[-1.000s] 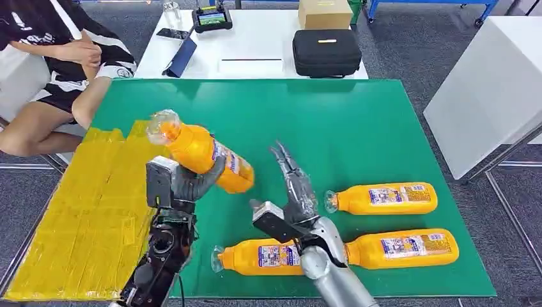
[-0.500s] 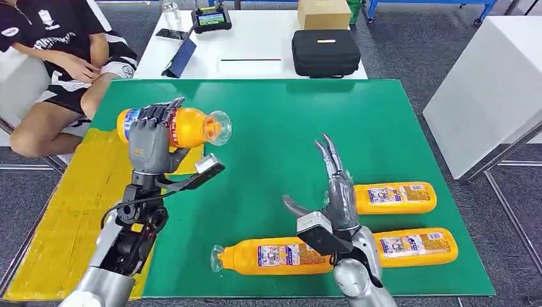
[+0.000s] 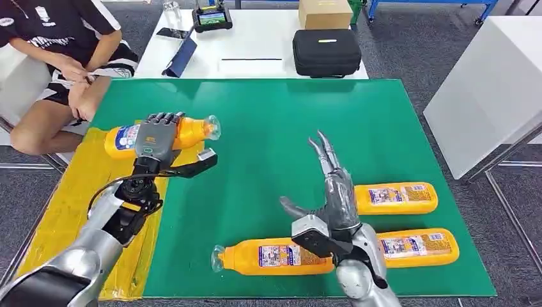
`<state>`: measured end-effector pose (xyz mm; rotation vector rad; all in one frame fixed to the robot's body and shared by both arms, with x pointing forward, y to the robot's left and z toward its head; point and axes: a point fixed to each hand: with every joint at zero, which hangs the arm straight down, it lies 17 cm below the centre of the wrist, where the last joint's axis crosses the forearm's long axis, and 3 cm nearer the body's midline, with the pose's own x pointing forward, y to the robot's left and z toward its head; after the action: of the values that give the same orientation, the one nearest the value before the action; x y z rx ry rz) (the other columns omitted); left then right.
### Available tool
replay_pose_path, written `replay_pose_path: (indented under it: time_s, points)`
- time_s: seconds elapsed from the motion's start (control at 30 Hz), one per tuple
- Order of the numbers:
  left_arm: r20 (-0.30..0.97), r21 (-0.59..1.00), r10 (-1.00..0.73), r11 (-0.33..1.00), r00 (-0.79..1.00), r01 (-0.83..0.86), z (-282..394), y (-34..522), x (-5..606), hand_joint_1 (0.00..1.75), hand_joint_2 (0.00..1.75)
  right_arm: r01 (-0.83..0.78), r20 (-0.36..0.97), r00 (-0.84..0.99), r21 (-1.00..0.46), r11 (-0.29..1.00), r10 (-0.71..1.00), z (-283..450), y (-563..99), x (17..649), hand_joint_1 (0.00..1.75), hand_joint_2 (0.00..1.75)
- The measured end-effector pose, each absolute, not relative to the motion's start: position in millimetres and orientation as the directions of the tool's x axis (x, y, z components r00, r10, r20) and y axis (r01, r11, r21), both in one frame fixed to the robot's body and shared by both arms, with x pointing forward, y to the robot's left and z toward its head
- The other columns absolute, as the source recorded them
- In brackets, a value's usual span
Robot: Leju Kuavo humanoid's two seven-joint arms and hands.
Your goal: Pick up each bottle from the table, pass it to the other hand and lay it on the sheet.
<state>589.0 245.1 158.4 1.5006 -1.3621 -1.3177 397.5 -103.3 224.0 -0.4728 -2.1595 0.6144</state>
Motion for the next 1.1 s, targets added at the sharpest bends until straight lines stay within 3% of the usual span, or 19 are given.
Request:
replay_pose_path:
  time_s: [0.13,0.27,0.3,0.33,0.37,0.53,0.57,0.6,0.7,0.73,0.93,1.1]
  points:
    - [-0.245,0.964,-0.967,-0.236,-0.067,-0.121,123.1,261.0,590.3,1.75,1.75,-0.029,0.62,-0.555,-0.681,0.732,0.555,192.9,-80.8,396.9,0.0,1.75]
    - [-0.252,0.966,-0.966,-0.248,-0.062,-0.065,105.6,270.4,588.3,1.75,1.75,-0.058,0.611,-0.546,-0.71,0.702,0.573,184.3,-78.8,396.4,0.0,1.75]
    - [-0.254,0.966,-0.966,-0.252,-0.054,-0.052,103.0,273.2,588.3,1.75,1.75,-0.077,0.609,-0.542,-0.722,0.688,0.579,179.5,-77.1,395.9,0.0,0.0]
    - [-0.257,0.966,-0.965,-0.255,-0.046,-0.038,100.2,275.9,588.1,1.75,1.75,-0.1,0.607,-0.538,-0.735,0.67,0.585,173.6,-75.0,395.0,0.0,0.0]
    - [-0.259,0.966,-0.965,-0.259,-0.035,-0.024,96.9,279.1,587.5,1.31,1.75,-0.133,0.604,-0.537,-0.75,0.648,0.589,166.4,-71.4,392.8,0.0,0.0]
    - [-0.289,0.954,-0.957,-0.289,-0.005,0.076,71.5,294.2,579.8,1.31,1.75,-0.284,0.572,-0.601,-0.805,0.52,0.558,135.3,-49.4,369.2,0.0,0.0]
    - [-0.291,0.953,-0.957,-0.291,-0.004,0.083,69.5,295.3,579.1,0.14,1.75,-0.289,0.569,-0.605,-0.808,0.512,0.557,133.2,-48.8,367.9,0.0,0.0]
    - [-0.294,0.952,-0.956,-0.293,-0.003,0.089,67.6,296.5,578.4,0.0,1.75,-0.294,0.564,-0.609,-0.813,0.502,0.558,130.6,-48.4,366.4,0.0,0.0]
    - [-0.303,0.948,-0.953,-0.301,-0.001,0.1,63.8,299.8,576.8,0.0,1.75,-0.309,0.55,-0.618,-0.827,0.47,0.561,123.5,-47.1,363.6,0.0,0.0]
    - [-0.305,0.947,-0.952,-0.303,0.001,0.106,62.4,301.0,576.2,0.0,0.0,-0.315,0.536,-0.629,-0.838,0.446,0.563,120.1,-45.6,361.4,0.0,0.0]
    - [-0.267,0.964,-0.963,-0.267,0.022,0.009,69.2,301.4,571.4,0.0,0.0,-0.365,0.457,-0.696,-0.889,0.276,0.553,86.8,-40.1,337.2,0.0,0.0]
    - [-0.089,0.992,-0.996,-0.09,0.011,-0.087,78.0,296.2,564.9,0.0,0.0,-0.377,0.421,-0.707,-0.904,0.2,0.569,68.7,-49.9,329.7,0.0,0.0]
